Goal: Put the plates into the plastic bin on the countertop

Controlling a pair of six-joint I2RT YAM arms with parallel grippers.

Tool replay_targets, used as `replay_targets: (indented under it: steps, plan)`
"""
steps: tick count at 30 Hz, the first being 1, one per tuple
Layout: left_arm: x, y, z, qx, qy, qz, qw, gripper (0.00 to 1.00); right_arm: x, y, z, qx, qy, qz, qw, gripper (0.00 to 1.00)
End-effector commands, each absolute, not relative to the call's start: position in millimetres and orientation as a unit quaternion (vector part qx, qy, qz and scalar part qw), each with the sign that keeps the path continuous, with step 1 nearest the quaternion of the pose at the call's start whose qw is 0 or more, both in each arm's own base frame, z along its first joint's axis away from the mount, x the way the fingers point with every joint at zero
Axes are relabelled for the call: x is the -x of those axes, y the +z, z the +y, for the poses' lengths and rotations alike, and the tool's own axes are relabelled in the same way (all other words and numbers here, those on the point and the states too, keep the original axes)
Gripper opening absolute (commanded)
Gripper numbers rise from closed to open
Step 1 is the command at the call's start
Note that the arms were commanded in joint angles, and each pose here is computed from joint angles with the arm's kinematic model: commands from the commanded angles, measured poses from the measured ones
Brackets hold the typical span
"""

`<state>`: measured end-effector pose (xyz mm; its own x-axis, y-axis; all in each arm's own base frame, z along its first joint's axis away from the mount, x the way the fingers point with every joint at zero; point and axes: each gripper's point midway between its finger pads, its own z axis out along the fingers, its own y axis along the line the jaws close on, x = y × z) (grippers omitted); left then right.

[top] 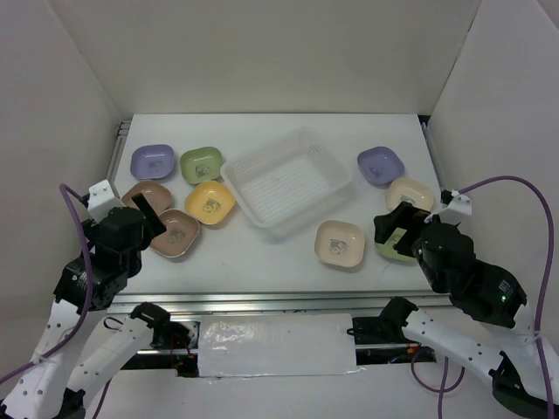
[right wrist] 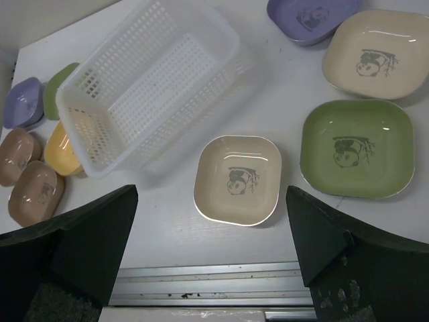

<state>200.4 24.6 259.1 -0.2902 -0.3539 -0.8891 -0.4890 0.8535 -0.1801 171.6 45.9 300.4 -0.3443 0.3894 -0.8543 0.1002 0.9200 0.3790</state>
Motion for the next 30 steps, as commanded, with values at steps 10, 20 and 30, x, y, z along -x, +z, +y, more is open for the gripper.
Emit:
replay_targets:
  steps: [10,20,30]
  plan:
    - [-208.6,268.9,21.7,0.253,0.051,0.794,0.550,0.99,-171.7,294.8,79.7,-0.074,0.181,0.820,0.538,1.00]
    - [-215.3,263.0,15.4,0.236,0.046,0.805,0.543,0.99,-200.2,165.6,187.4,0.049,0.192,0.890,0.410,0.99]
    - [-223.8,255.4,4.0,0.211,0.038,0.823,0.527,0.99,-233.3,60.4,207.0,0.031,0.113,0.940,0.319,0.86]
